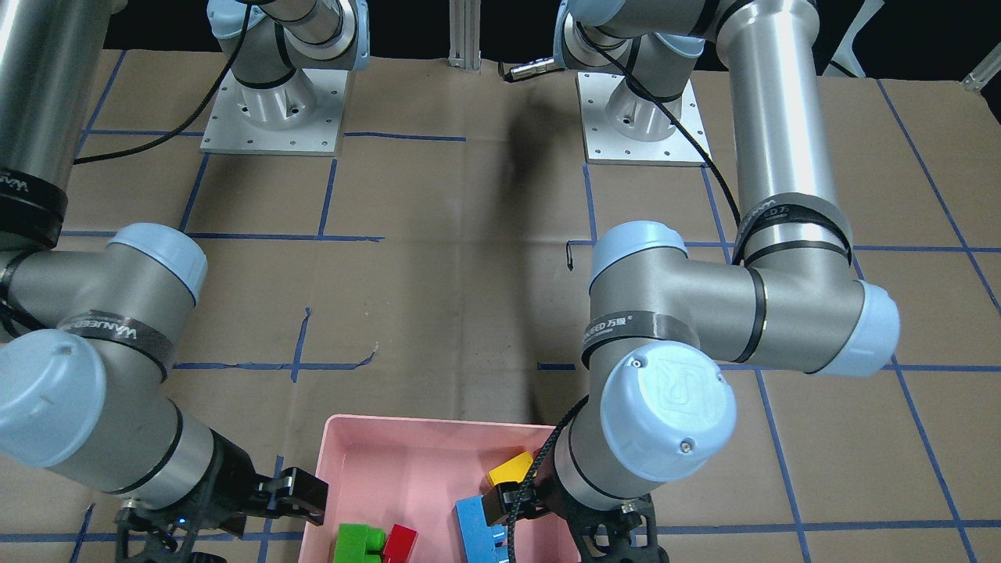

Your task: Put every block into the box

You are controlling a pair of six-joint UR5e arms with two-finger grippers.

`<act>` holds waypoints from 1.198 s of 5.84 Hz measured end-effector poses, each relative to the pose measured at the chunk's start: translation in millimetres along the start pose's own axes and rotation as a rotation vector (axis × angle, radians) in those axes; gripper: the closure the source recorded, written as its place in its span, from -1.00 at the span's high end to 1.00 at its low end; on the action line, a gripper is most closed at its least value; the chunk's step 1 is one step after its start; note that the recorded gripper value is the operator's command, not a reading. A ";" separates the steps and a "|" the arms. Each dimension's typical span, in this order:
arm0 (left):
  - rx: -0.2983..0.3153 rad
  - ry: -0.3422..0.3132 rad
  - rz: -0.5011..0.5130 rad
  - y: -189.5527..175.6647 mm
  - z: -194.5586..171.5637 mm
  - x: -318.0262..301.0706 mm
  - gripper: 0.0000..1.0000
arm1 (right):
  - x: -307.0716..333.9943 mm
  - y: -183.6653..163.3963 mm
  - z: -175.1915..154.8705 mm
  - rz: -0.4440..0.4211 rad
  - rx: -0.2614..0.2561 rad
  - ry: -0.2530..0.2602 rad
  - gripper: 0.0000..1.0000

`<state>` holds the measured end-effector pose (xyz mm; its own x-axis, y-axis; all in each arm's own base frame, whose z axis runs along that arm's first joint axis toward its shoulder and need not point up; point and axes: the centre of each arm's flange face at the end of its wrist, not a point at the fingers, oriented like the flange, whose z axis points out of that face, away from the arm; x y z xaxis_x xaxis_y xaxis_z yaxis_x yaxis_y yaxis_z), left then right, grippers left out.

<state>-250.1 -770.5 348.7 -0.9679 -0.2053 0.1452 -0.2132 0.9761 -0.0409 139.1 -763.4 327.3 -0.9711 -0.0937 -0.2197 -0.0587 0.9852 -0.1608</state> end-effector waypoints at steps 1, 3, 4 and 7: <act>-0.003 -0.006 -0.015 -3.2 -26.6 -25.3 0.99 | 13.6 9.1 -25.8 -0.037 -0.040 0.064 1.00; -0.026 -0.021 0.017 -1.0 -74.5 -111.2 0.99 | -7.4 45.7 -126.6 -0.053 -0.047 0.105 1.00; -0.042 -0.026 0.036 24.5 -94.4 -144.4 0.99 | -32.3 87.1 -188.2 -0.041 -0.049 0.109 1.00; -0.048 -0.053 0.066 139.7 -144.4 -165.6 0.99 | -60.5 207.6 -215.0 0.072 -0.130 0.186 1.00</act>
<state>-100.4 -589.9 461.7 -0.9856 -0.1427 0.0909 -0.1435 0.9897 -0.0015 135.9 -522.4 514.0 -0.9990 -0.0065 -0.0432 -0.0055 0.9997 -0.0232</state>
